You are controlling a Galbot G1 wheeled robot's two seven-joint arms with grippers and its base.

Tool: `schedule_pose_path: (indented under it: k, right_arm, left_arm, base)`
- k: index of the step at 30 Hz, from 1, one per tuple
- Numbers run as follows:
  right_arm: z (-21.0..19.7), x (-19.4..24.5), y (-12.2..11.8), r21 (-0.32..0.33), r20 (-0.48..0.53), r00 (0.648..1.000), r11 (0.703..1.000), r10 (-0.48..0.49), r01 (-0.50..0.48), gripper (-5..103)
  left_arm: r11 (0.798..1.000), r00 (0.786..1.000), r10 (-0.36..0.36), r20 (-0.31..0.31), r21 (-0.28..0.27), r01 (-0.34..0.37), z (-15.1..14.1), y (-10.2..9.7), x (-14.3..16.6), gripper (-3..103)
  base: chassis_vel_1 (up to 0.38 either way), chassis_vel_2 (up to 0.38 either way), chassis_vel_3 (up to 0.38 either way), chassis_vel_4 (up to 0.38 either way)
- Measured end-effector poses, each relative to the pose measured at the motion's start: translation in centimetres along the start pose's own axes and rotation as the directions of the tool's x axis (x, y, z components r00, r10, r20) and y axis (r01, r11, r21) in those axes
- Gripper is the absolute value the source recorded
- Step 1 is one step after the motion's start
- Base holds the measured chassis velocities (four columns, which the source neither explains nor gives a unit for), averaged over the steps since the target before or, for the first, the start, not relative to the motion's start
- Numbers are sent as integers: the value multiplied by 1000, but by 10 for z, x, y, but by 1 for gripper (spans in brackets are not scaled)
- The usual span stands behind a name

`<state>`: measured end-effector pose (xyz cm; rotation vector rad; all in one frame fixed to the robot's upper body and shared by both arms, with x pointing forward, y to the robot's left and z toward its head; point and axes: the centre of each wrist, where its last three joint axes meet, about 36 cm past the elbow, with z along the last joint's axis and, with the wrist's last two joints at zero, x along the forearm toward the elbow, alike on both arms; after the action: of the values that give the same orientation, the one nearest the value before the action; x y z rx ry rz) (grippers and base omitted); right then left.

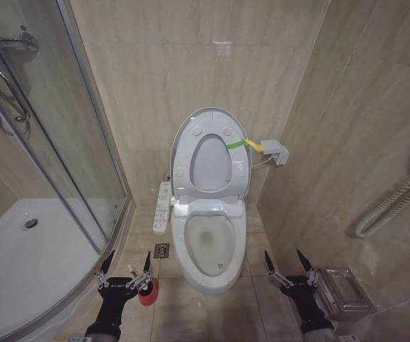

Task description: Open the toilet lid, clean the toilet bowl with a toilet brush, close the toilet lid, and flush.

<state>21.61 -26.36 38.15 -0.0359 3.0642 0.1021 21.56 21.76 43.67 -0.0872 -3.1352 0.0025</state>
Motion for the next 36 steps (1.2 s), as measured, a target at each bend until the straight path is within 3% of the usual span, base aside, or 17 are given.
schedule_pose_path:
  k: [36]
  right_arm:
    - [0,0,0,0,0,1000,1000,0,0,100]
  left_arm:
    - [1000,1000,0,0,0,0,0,0,0,100]
  base:
    - [0,0,0,0]
